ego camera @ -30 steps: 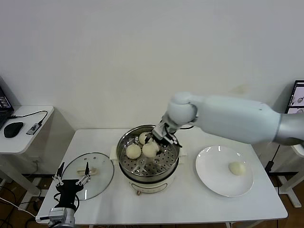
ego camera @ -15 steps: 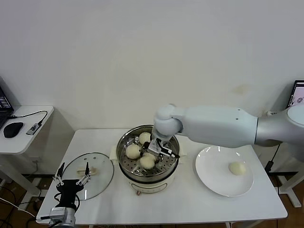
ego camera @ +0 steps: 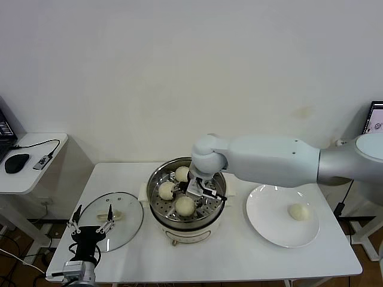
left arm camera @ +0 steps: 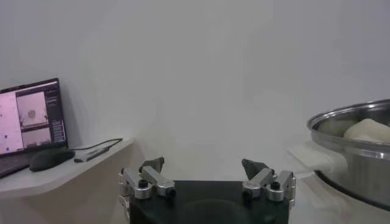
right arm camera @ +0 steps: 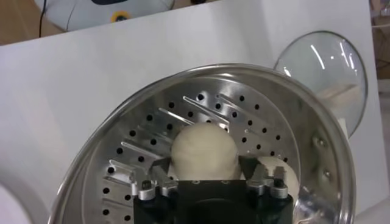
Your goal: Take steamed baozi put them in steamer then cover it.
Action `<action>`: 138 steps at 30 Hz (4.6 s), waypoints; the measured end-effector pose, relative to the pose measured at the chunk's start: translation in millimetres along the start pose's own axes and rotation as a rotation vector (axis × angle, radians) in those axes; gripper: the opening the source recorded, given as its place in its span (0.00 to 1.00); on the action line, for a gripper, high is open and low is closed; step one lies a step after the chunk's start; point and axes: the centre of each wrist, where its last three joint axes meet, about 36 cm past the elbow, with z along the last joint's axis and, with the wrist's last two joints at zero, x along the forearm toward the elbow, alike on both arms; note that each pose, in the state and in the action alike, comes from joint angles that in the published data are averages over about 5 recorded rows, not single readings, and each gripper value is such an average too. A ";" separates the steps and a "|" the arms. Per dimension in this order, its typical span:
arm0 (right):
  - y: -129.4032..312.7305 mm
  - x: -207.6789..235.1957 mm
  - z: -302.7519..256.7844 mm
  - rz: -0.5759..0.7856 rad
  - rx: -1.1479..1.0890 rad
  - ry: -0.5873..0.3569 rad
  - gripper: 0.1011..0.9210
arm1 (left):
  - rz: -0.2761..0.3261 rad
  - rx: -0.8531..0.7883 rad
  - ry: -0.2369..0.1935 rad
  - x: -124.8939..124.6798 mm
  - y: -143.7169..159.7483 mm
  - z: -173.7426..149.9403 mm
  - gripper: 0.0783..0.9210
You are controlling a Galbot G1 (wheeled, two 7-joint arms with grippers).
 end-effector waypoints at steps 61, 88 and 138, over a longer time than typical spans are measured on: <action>413.2 10.3 104.1 -0.099 -1.312 0.362 0.88 | 0.038 -0.023 -0.016 5.9 0.6 -6.8 0.88; 408.6 -34.2 121.0 -0.098 -1.360 0.375 0.67 | 0.031 -0.041 -0.020 4.4 -0.3 -6.0 0.88; 58.0 68.8 49.6 0.143 -1.182 0.131 0.57 | 0.040 -0.016 0.006 5.4 -6.4 -5.9 0.88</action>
